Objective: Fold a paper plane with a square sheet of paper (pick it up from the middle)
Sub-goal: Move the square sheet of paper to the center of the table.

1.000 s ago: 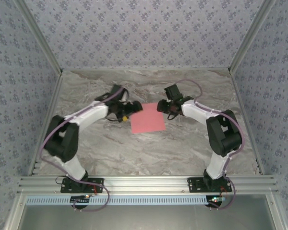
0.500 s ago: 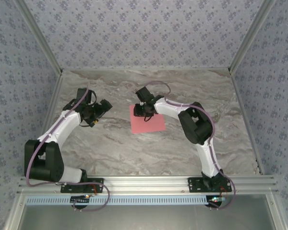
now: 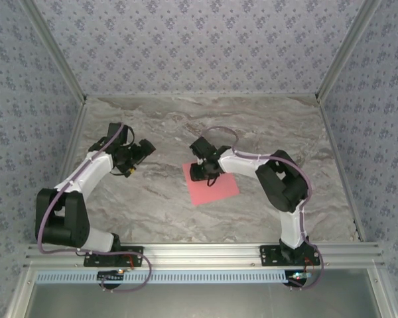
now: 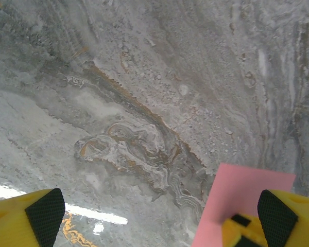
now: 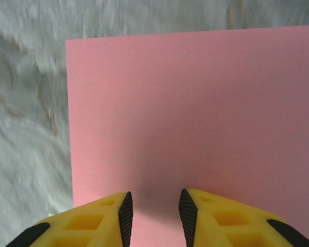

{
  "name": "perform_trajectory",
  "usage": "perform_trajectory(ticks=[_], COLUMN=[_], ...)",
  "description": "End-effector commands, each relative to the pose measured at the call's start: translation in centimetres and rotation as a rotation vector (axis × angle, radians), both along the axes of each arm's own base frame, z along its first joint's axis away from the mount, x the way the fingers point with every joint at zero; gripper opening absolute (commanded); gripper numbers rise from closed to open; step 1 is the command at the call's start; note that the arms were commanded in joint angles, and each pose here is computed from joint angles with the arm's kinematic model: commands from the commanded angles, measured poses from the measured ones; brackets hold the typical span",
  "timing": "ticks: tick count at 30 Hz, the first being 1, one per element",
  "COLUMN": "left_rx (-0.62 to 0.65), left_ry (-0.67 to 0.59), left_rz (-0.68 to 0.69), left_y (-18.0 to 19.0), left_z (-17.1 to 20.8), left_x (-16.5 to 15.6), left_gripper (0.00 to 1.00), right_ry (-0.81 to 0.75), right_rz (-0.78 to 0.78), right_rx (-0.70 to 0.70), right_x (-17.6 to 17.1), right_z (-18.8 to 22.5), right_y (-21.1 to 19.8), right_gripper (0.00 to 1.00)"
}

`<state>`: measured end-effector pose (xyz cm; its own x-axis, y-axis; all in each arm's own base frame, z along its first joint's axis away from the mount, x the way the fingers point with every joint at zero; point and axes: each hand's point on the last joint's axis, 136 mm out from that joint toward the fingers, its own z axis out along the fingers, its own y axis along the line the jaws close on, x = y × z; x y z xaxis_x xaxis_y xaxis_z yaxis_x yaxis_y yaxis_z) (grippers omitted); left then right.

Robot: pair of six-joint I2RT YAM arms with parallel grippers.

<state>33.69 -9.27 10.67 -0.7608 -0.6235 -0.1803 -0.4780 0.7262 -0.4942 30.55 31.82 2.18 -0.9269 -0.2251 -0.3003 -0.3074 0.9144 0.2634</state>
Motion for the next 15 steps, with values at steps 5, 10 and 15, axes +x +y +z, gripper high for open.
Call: perform_trajectory(ticks=[5,10,15], left_rx=[-0.014,-0.006,0.000], left_ry=[0.020,0.020,0.031], left_rz=[0.045,0.044,0.042], left_y=[0.3,0.4,0.6], left_z=[0.0,-0.4,-1.2], left_x=[0.3,0.0,-0.4], left_gripper=[0.99,0.99,0.99], right_ry=[0.062,0.109,0.151], right_rz=[-0.021,-0.059,-0.069], right_rx=[-0.134,-0.168,-0.242], right_x=[-2.2,-2.0,-1.6], right_z=[3.4,4.6,3.1], right_y=[-3.9,-5.9,-7.8], right_gripper=[0.43,0.59,0.80])
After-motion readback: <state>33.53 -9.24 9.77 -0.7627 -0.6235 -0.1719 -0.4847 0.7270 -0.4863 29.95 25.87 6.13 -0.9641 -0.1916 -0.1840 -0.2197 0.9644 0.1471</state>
